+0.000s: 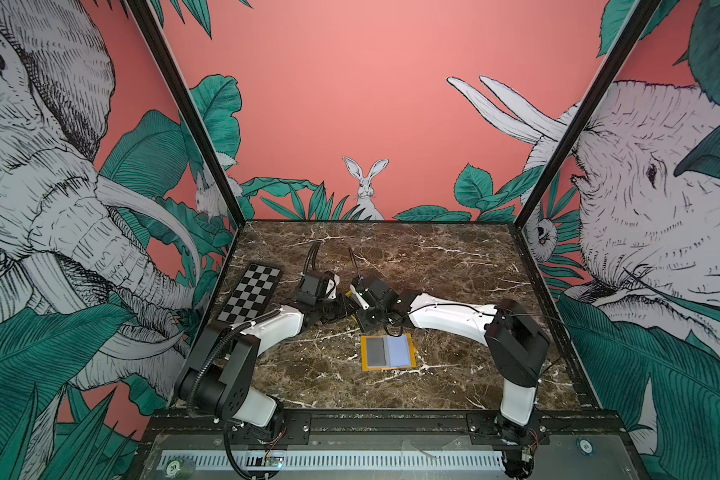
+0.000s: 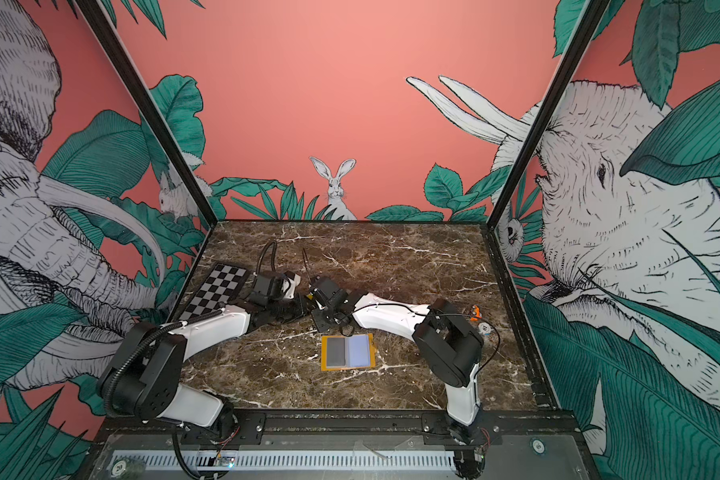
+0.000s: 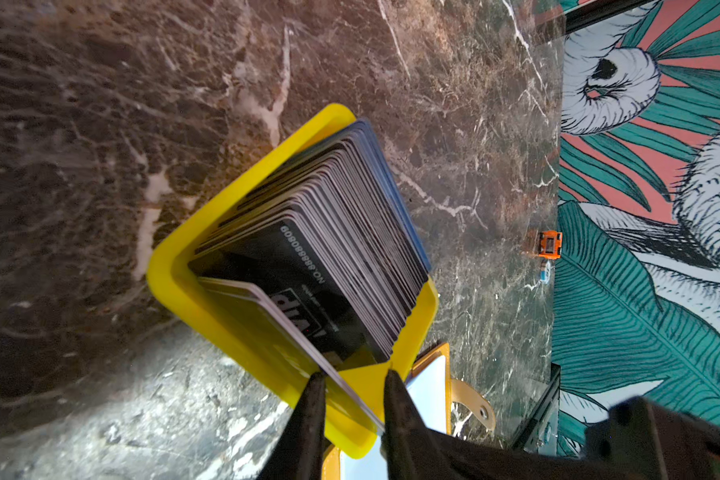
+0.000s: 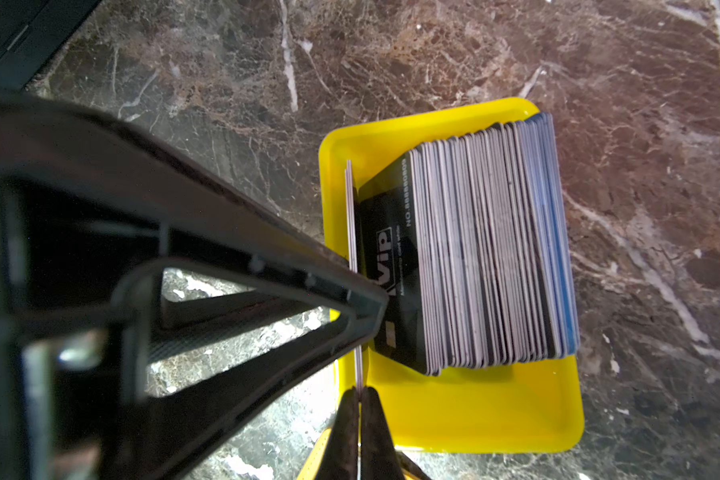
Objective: Put the credit cards into the card holder
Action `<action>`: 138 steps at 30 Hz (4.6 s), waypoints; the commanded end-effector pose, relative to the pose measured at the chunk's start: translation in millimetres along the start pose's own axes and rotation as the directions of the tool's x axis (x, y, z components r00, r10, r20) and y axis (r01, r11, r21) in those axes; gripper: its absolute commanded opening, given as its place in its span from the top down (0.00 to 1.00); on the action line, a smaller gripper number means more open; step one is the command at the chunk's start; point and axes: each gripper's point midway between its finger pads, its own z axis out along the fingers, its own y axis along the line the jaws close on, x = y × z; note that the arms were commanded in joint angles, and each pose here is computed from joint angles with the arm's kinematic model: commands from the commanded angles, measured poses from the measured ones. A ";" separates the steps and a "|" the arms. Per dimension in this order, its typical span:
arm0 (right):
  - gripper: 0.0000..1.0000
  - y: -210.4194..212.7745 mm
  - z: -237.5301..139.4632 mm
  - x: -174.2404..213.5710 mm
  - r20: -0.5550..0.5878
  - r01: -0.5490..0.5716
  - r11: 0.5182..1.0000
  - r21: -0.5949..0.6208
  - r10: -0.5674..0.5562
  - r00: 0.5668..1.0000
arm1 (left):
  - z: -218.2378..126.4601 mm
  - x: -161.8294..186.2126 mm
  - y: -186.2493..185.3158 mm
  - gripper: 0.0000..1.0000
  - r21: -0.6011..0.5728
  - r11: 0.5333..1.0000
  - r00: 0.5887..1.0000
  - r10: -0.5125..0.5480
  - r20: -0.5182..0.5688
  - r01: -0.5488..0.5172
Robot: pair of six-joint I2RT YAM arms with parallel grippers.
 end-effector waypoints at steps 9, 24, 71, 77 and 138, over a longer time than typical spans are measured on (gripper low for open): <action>0.97 9.2 1.5 -2.5 0.007 0.036 0.999 -0.021 -0.036 0.999 | 3.0 1.8 9.1 0.73 -0.049 0.998 0.999 -0.034 -0.039 0.032; 0.80 5.1 3.6 2.6 -0.009 0.069 0.998 0.003 -0.069 0.998 | 4.5 2.7 11.0 0.74 -0.048 0.998 0.998 -0.042 -0.040 0.040; 0.86 -6.6 -9.7 -2.3 0.007 0.118 0.991 0.068 -0.119 0.993 | 2.3 -2.6 5.8 0.69 -0.022 0.999 0.999 -0.046 -0.025 0.045; 0.86 -3.7 -10.4 -2.6 0.010 0.108 0.993 0.053 -0.109 0.994 | 2.2 -4.0 4.2 0.68 -0.018 0.999 0.999 -0.044 -0.024 0.044; 0.79 -23.1 3.7 1.8 0.001 -0.152 0.988 -0.023 0.152 0.988 | -0.4 -3.2 4.5 0.68 -0.019 1.000 1.000 -0.023 -0.016 0.023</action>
